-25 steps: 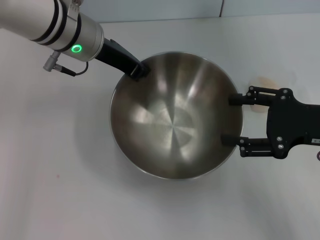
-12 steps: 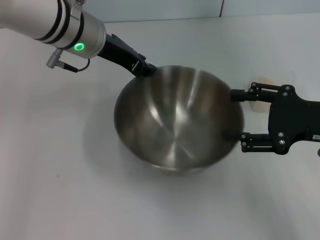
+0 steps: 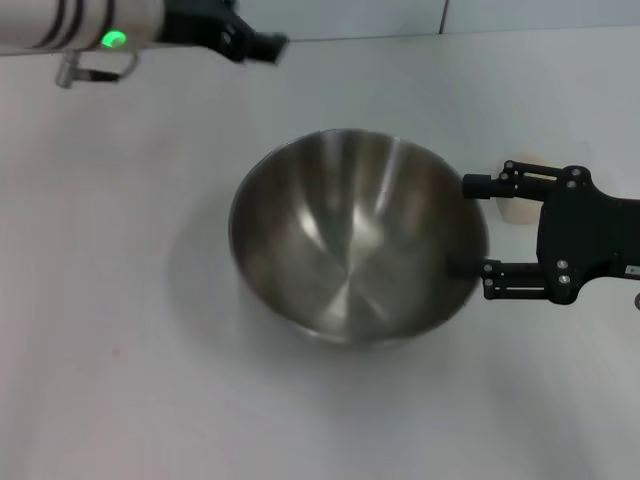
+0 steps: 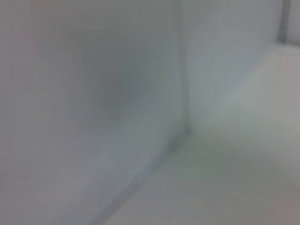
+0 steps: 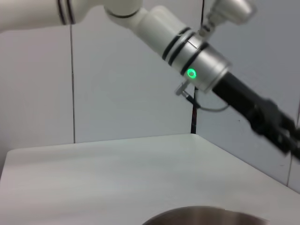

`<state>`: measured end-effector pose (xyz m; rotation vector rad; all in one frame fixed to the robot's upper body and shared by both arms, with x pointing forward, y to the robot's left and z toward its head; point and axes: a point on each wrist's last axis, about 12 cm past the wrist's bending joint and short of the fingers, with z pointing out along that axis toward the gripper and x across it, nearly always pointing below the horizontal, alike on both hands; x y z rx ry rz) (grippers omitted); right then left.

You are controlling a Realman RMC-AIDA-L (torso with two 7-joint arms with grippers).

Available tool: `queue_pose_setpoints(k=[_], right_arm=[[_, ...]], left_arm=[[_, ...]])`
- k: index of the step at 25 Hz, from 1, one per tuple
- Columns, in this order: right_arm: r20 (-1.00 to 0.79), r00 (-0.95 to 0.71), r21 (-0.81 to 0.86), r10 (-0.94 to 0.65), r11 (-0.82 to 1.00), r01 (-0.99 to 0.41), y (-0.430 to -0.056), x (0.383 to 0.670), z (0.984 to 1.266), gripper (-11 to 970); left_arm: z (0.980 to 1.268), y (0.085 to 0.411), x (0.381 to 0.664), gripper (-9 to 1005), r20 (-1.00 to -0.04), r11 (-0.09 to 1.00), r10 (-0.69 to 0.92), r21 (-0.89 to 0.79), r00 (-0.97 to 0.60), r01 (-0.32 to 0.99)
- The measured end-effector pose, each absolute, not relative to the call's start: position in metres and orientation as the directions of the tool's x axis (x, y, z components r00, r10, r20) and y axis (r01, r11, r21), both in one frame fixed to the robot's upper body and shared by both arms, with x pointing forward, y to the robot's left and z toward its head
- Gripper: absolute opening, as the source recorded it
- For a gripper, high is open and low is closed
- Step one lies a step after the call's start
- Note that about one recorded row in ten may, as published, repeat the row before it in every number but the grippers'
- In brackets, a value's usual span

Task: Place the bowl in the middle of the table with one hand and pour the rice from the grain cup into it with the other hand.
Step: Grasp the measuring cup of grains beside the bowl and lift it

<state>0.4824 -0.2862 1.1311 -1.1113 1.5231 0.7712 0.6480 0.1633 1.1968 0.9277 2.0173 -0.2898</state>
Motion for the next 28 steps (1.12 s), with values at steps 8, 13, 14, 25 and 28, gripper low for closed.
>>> queue_pose_setpoints(k=[8, 13, 14, 25, 28], right_arm=[[-0.967, -0.001, -0.095, -0.256, 0.364, -0.927, -0.287, 0.484, 1.133, 785], [-0.967, 0.009, -0.102, -0.254, 0.356, -0.929, -0.285, 0.488, 1.135, 785], [-0.967, 0.01, -0.103, -0.253, 0.354, -0.93, -0.285, 0.489, 1.135, 785], [-0.967, 0.024, -0.113, -0.254, 0.344, -0.932, -0.282, 0.493, 1.138, 785], [-0.967, 0.028, -0.117, -0.254, 0.34, -0.933, -0.281, 0.494, 1.139, 785]], left_arm=[[1.208, 0.207, 0.627, 795, -0.943, 0.813, 0.309, 0.194, -0.124, 0.549], [1.195, 0.217, 0.622, 812, -0.931, 0.803, 0.334, 0.196, -0.151, 0.563], [1.192, 0.221, 0.62, 812, -0.928, 0.804, 0.338, 0.199, -0.154, 0.56], [1.189, 0.252, 0.601, 809, -0.953, 0.792, 0.215, 0.041, -0.216, 0.609], [1.189, 0.246, 0.596, 808, -0.95, 0.736, 0.25, 0.062, -0.186, 0.674]])
